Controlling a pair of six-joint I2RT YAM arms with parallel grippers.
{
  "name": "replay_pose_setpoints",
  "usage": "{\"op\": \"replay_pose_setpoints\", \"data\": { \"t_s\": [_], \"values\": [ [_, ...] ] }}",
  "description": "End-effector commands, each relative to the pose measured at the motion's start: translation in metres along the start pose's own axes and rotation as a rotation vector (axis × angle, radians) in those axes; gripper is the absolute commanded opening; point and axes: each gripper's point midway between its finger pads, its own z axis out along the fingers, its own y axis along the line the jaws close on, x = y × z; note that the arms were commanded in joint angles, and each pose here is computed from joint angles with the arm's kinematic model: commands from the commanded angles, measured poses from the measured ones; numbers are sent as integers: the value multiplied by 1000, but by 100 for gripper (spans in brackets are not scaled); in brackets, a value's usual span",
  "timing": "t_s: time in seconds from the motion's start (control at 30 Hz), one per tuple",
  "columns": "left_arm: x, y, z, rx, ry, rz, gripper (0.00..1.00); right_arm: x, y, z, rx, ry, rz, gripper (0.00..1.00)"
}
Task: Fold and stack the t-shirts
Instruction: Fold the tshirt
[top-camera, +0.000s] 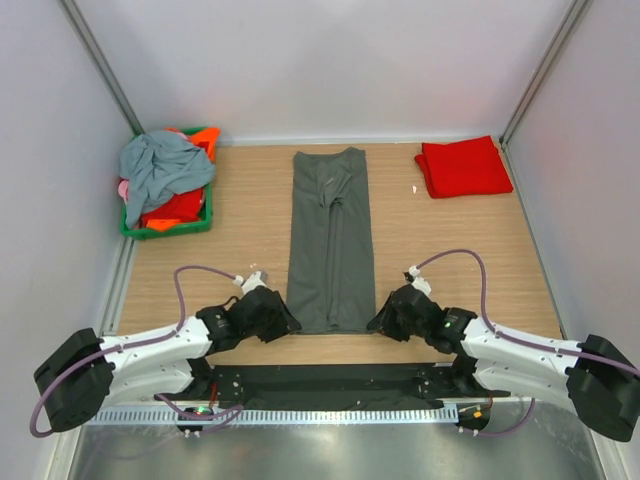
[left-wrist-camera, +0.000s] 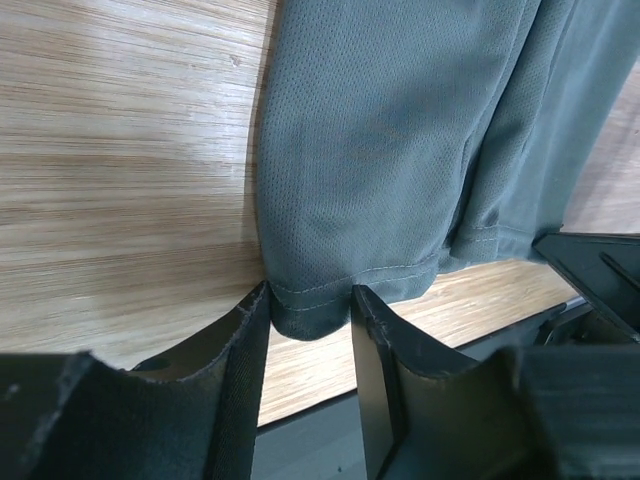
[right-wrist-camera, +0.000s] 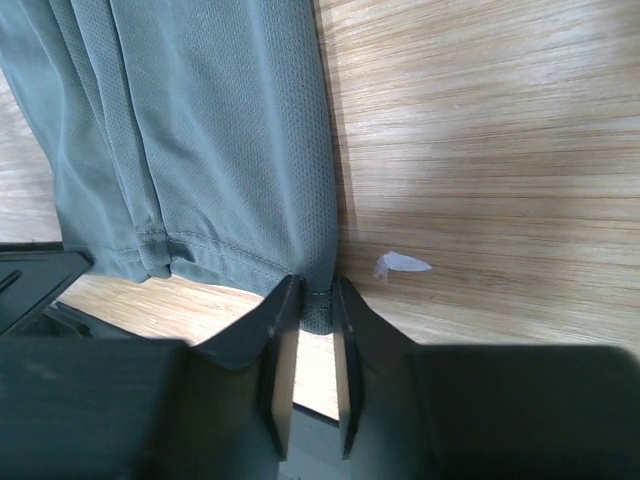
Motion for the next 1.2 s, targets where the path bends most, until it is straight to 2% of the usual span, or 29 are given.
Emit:
{"op": "replay_pose_setpoints", "data": {
  "t_s": [0.0, 0.07, 0.1, 0.17, 0.2, 0.27, 0.47, 0.73, 0.9, 1.0, 1.17],
  "values": [
    [10, 21, 5, -62, 34, 15, 40, 4, -14, 1, 50, 13, -37, 24],
    [9, 20, 6, -62, 32, 17, 35, 5, -13, 1, 47, 16, -41, 20],
    [9, 20, 7, -63, 32, 19, 27, 5, -13, 1, 47, 17, -44, 11],
    [9, 18, 7, -58, 34, 24, 17, 5, -13, 1, 48, 18, -46, 2],
    [9, 18, 7, -58, 34, 27, 9, 5, -13, 0, 46, 19, -46, 2],
    [10, 16, 6, -52, 41, 33, 0, 6, -12, -1, 45, 25, -46, 2],
    [14, 16, -5, -69, 53, 41, 0, 12, -14, -12, 43, 46, -29, 2],
    [24, -11, -37, -31, 82, 79, 0, 7, 8, -45, -6, 25, -58, 2],
    [6, -32, -60, -32, 40, 120, 1, -7, 42, -61, -52, 2, -94, 1],
    [-14, -54, -73, -24, -10, 164, 6, -23, 63, -67, -50, -42, -141, 1],
    [-49, -69, -73, -26, -5, 196, 6, -55, 76, -62, 68, -107, -244, 1]
  ]
}}
